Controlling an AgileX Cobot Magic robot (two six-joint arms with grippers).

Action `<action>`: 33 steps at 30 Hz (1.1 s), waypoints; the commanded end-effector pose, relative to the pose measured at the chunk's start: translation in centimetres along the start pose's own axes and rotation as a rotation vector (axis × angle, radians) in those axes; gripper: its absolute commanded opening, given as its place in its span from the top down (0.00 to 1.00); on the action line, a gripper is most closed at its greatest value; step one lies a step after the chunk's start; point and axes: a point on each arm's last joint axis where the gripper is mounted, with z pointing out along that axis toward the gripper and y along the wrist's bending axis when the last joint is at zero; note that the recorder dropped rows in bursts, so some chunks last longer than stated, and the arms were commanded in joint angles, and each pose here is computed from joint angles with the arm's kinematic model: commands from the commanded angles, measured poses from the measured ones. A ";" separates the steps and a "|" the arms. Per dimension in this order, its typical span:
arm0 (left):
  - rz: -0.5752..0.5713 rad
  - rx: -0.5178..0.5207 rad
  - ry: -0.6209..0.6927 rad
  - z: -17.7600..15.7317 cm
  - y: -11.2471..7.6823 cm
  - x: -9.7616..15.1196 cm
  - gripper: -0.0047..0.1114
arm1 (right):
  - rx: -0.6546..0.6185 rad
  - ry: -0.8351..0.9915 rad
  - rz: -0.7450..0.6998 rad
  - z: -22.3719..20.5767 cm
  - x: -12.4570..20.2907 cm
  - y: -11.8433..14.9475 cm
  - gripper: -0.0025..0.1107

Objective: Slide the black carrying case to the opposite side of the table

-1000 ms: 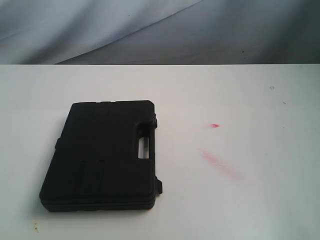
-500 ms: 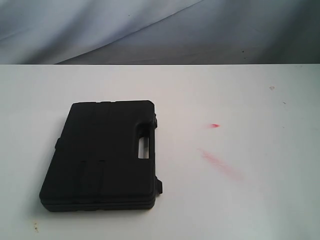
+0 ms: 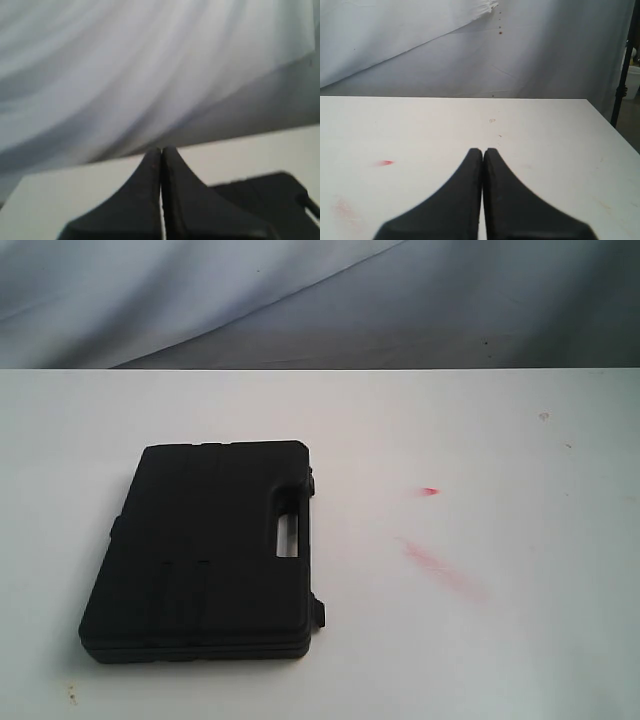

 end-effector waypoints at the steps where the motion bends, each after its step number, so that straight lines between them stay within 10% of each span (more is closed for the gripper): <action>1: -0.054 0.030 0.417 3.0 0.0 0.2 0.96 | 0.003 0.000 0.002 0.0 0.1 0.0 0.98; 6: -0.133 0.060 0.821 8.0 -0.7 2.0 0.96 | 0.003 0.000 0.002 0.0 0.1 0.0 0.98; 33: -0.370 0.146 1.308 20.1 -4.7 8.4 0.96 | 0.003 0.000 0.002 0.0 0.1 0.0 0.98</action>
